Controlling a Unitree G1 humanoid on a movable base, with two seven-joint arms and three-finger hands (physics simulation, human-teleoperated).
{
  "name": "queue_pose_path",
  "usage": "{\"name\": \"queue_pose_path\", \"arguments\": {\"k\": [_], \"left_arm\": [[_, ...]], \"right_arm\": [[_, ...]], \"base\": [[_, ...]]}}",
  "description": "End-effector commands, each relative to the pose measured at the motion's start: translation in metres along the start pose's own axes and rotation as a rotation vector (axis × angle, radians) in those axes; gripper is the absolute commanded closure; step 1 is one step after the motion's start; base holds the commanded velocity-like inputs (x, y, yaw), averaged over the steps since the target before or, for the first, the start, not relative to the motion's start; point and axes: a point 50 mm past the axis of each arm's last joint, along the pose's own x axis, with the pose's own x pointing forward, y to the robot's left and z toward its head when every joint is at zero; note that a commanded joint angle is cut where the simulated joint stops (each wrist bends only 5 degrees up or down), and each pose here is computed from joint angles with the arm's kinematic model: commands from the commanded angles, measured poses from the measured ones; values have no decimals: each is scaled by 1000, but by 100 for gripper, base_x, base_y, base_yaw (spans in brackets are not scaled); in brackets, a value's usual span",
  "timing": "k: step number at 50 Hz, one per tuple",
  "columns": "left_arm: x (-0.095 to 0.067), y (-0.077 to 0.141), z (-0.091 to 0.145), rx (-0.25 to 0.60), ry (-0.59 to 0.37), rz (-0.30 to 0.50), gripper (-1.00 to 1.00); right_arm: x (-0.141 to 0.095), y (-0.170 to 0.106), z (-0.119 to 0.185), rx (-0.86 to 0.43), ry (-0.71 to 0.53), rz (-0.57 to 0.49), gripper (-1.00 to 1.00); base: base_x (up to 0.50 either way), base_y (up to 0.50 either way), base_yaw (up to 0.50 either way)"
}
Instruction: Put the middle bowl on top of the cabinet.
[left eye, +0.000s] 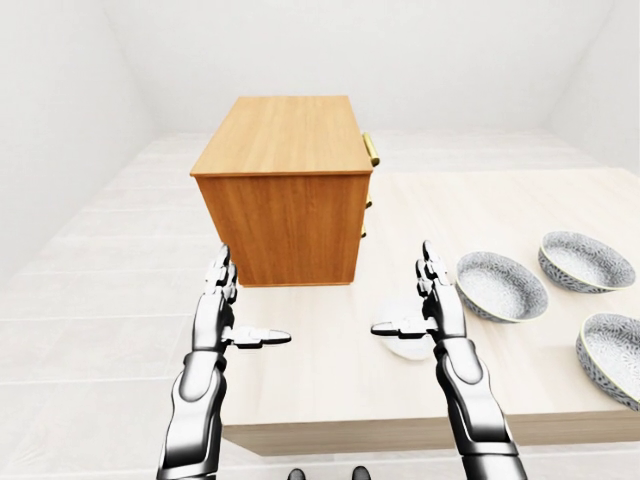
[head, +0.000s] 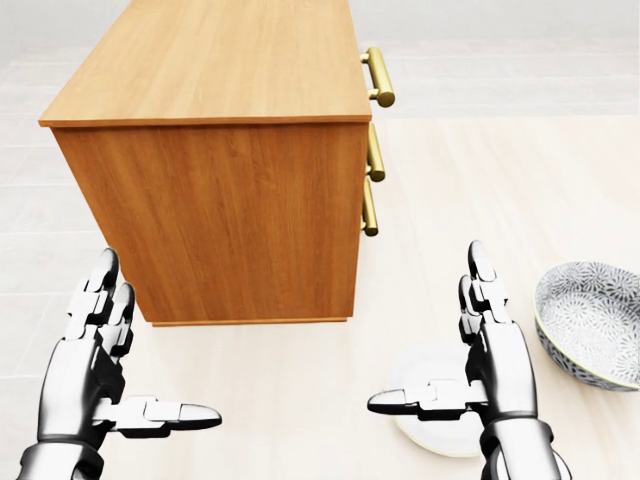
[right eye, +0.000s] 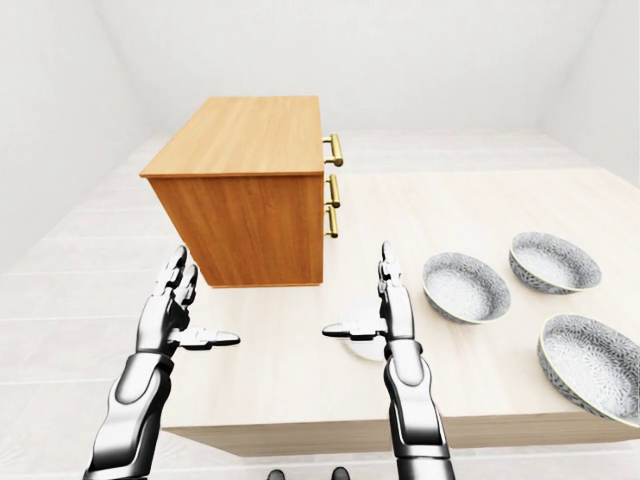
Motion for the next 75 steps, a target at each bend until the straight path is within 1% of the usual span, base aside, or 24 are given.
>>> {"name": "queue_pose_path", "arguments": {"k": [1,23,25,26,29,36,40,42,44,47,50,51,54,55,56,58,59,60,62,64,70,72,75], "left_arm": [[-1,0,2,-4,-8,0,-100],[-1,2,-1,-10,-2,2,-100],[-3,1,1,-18,-11,-15,-100],[-4,1,2,-6,-24,-18,-100],[-5,1,2,-17,-20,-19,-100],[-4,3,1,-22,-16,-8,-100],[-7,3,5,-19,-30,-11,-100],[-8,3,6,-6,-36,6,-100],[-8,3,6,-7,-37,6,-100],[-9,3,4,-17,-32,-16,-100],[-9,4,4,-17,-36,-3,-100],[-8,5,5,-1,-33,26,-100],[-8,5,5,-1,-33,26,-100],[-7,5,4,-7,-26,16,-100],[-6,6,4,22,-25,34,-100],[-6,7,4,19,-25,30,-100],[-5,8,4,25,-21,41,-100],[-4,9,4,24,-18,46,-100],[-2,10,2,33,-9,52,-100],[-2,11,1,30,-9,56,-100],[-2,13,5,29,-21,61,-100],[-1,13,6,30,-22,62,-100],[-2,13,7,33,-25,61,-100]], "right_arm": [[-1,0,2,-7,-7,6,-100],[-5,4,2,-9,-29,34,-100],[-5,4,2,-13,-33,31,-100],[-5,4,2,-15,-36,35,-100],[-6,5,2,-25,-36,36,-100],[-7,4,3,-34,-40,37,-100],[-8,3,4,-45,-44,36,-100],[-8,3,3,-56,-43,37,-100],[-8,3,3,-60,-43,36,-100],[-9,2,4,-66,-46,35,-100],[-10,1,5,-72,-48,31,-100],[-10,1,5,-74,-48,29,-100],[-10,1,6,-74,-48,29,-100],[-10,-1,7,-83,-50,22,-100],[-11,1,7,-96,-54,42,-100],[-11,1,7,-116,-60,37,-100],[-11,0,7,-157,-72,21,-100],[-11,-2,4,-233,-68,-31,-100],[-9,-6,3,-294,-70,-102,-100],[-9,-8,4,-359,-79,-125,-100],[-9,-20,14,-502,-130,-229,-100],[-9,-22,18,-514,-145,-233,-100],[-8,-26,23,-584,-170,-265,-100]], "base": [[29,0,0],[5,0,0],[28,0,0],[27,0,0],[4,0,0],[0,0,0],[0,0,0],[0,0,0],[0,0,0],[0,0,0],[0,0,0],[0,0,0],[0,0,0],[0,0,0],[0,0,0],[0,0,0],[0,0,0],[0,0,0],[0,0,0],[0,0,0],[0,0,0],[0,0,0],[0,0,0]]}}
